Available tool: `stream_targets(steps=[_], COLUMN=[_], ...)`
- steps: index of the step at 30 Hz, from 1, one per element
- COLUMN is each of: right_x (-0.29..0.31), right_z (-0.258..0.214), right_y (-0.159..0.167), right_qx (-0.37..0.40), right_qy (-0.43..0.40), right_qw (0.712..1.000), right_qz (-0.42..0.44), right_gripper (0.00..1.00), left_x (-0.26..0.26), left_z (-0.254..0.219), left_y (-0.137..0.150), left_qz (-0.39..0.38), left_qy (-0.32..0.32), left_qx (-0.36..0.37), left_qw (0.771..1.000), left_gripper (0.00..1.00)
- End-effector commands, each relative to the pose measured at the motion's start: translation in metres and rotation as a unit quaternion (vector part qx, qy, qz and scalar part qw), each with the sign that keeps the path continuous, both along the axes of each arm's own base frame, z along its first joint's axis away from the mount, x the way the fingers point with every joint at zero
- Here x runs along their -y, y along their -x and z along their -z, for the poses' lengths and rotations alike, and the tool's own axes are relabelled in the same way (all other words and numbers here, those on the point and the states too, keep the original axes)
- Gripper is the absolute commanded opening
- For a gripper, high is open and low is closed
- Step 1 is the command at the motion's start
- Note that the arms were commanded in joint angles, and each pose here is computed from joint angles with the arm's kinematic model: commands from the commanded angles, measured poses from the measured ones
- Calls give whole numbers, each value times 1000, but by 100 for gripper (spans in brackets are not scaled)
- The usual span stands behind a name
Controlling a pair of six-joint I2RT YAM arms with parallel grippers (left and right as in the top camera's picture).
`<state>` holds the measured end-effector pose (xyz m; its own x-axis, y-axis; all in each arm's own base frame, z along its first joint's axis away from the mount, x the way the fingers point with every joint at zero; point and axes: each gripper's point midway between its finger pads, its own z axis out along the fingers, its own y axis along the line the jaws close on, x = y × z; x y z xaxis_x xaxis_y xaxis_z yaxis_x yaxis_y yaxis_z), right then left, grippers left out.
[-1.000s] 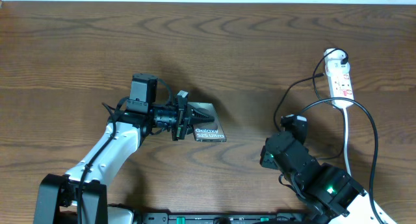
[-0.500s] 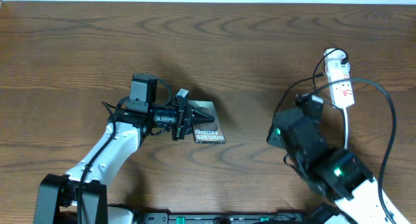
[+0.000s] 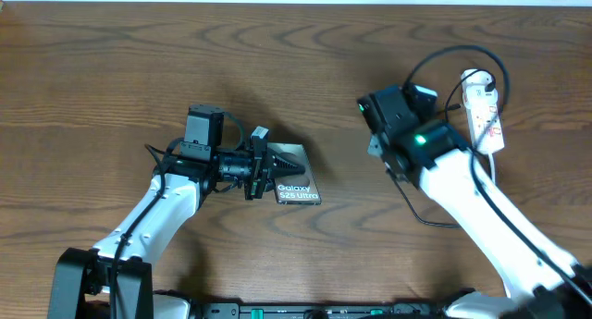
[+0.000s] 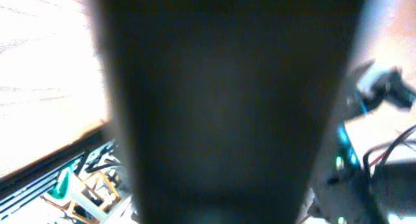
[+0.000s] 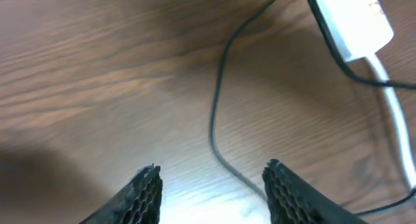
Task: Plug charger to phone and switch on socket
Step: 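Grasp the black USB-C cable near its plug with the right gripper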
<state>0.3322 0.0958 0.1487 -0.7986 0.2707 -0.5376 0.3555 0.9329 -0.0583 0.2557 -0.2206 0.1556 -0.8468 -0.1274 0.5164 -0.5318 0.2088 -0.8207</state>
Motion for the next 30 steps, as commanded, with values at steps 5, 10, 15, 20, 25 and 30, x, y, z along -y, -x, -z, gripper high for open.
stream_targets(steps=[5, 10, 15, 20, 25, 30], right_x=[27, 52, 85, 101, 97, 94], right_z=[18, 51, 84, 106, 128, 143], right_y=[-44, -66, -79, -86, -97, -108], right_qx=[20, 9, -8, -17, -19, -8], right_qy=[107, 124, 129, 112, 64, 58], right_qw=[993, 989, 983, 982, 986, 986], right_qz=[46, 85, 129, 150, 152, 153], right_gripper=[58, 66, 80, 82, 89, 85], left_x=[0, 0, 0, 0, 0, 0], left_z=[-6, -5, -5, -5, -5, -5], left_y=[-2, -2, -2, -2, -2, -2], left_qz=[3, 2, 2, 2, 2, 2], left_qy=[6, 4, 4, 4, 4, 4], left_qx=[18, 18, 18, 18, 18, 18], left_qw=[1000, 1000, 1000, 1000, 1000, 1000], left_gripper=[7, 7, 7, 7, 7, 7])
